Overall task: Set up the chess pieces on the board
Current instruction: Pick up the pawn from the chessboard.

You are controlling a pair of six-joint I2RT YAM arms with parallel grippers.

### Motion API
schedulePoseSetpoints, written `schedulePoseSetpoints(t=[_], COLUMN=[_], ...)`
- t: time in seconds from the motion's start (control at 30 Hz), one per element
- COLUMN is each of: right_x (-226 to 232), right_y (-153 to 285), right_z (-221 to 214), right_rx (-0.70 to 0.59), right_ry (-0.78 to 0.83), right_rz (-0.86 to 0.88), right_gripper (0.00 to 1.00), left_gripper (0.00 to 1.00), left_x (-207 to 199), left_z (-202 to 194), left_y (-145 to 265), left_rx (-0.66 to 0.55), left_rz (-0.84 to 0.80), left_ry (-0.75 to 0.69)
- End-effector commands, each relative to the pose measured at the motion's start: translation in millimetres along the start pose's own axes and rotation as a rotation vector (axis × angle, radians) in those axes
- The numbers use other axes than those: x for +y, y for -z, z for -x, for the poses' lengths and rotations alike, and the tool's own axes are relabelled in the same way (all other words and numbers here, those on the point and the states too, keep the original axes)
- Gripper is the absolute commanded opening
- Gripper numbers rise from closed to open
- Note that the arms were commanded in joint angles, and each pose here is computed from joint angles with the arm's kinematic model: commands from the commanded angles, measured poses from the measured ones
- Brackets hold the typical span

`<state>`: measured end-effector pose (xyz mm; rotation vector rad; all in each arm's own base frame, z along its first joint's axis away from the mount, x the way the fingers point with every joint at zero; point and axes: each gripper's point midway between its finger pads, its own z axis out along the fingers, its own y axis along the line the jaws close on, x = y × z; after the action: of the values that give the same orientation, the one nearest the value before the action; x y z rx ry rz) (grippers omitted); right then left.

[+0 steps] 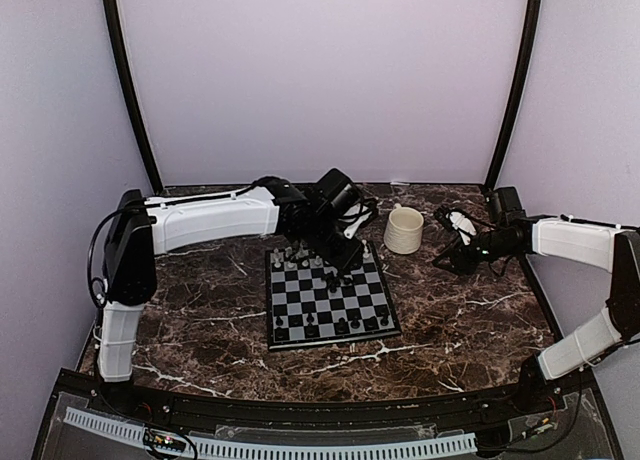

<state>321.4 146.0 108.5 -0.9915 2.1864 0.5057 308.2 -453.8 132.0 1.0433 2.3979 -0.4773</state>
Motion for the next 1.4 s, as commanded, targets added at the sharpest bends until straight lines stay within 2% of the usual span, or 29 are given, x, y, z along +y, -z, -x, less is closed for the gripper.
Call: schedulePoseSetpoints(t=[0.0, 0.17, 0.47, 1.0, 1.37], right_x=[-1.4, -1.4, -1.1, -1.7, -1.8], right_y=[2.3, 2.5, 1.2, -1.6, -0.6], right_z=[2.7, 1.7, 1.1, -1.2, -0.9], right_rx=[-0.016, -0.014, -0.012, -0.003, -0.004], right_ry=[0.015, 0.017, 0.017, 0.01, 0.013], right_rz=[-0.009, -0.011, -0.006, -0.001, -0.005], right_gripper=[0.43, 0.43, 0.43, 0.43, 0.43], left_gripper=[0.34, 0.36, 0.36, 0.21, 0.18], left_x=[3.6, 12.1, 16.2, 16.6, 18.0], left_z=[17.4, 13.1, 4.1, -6.7, -14.9], left_y=[-16.6, -41.2, -59.2, -67.9, -73.5], left_rx=[-0.014, 0.035, 0.075, 0.118, 0.148], left_rz=[0.006, 0.011, 0.006, -0.019, -0.012], left_ry=[-0.011, 0.006, 0.024, 0.039, 0.039])
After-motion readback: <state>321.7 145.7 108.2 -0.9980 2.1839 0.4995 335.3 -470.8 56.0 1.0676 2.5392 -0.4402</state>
